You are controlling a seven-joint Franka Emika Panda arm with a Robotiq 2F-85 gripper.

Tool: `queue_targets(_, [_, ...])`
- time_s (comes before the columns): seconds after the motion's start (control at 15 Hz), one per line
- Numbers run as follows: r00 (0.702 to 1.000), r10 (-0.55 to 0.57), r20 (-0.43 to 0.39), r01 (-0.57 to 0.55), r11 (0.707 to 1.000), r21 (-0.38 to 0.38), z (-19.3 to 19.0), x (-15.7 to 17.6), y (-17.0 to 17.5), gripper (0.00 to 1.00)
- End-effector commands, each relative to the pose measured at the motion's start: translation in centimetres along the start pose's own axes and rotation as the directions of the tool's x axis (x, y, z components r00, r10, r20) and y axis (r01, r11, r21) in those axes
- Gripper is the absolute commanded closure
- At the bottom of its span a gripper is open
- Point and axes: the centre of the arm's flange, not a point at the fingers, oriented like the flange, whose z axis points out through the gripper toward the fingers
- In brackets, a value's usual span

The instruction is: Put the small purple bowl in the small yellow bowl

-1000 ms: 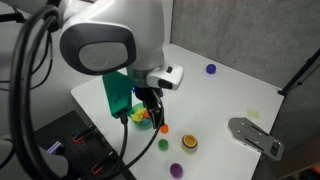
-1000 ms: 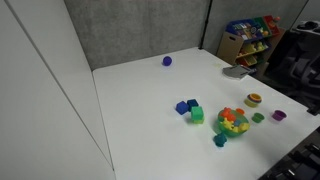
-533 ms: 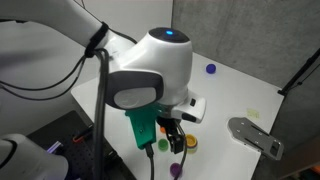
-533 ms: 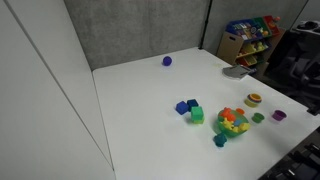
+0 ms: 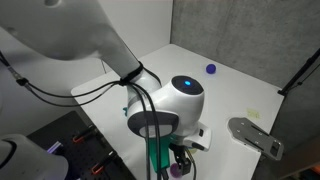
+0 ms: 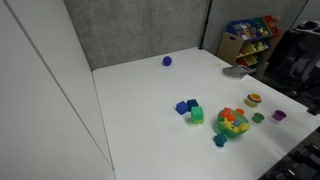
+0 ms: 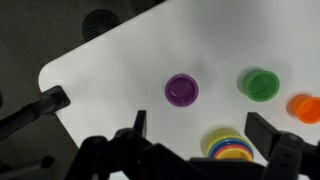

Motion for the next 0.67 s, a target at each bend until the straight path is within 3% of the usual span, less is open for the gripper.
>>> queue_targets(0.0, [0.999, -0.018, 0.031, 0.018, 1.000, 0.003, 3.5, 2.8, 1.7, 0.00])
queue_targets(0.6, [0.994, -0.054, 0.095, 0.056, 0.998, -0.018, 10.8, 4.3, 2.8, 0.00])
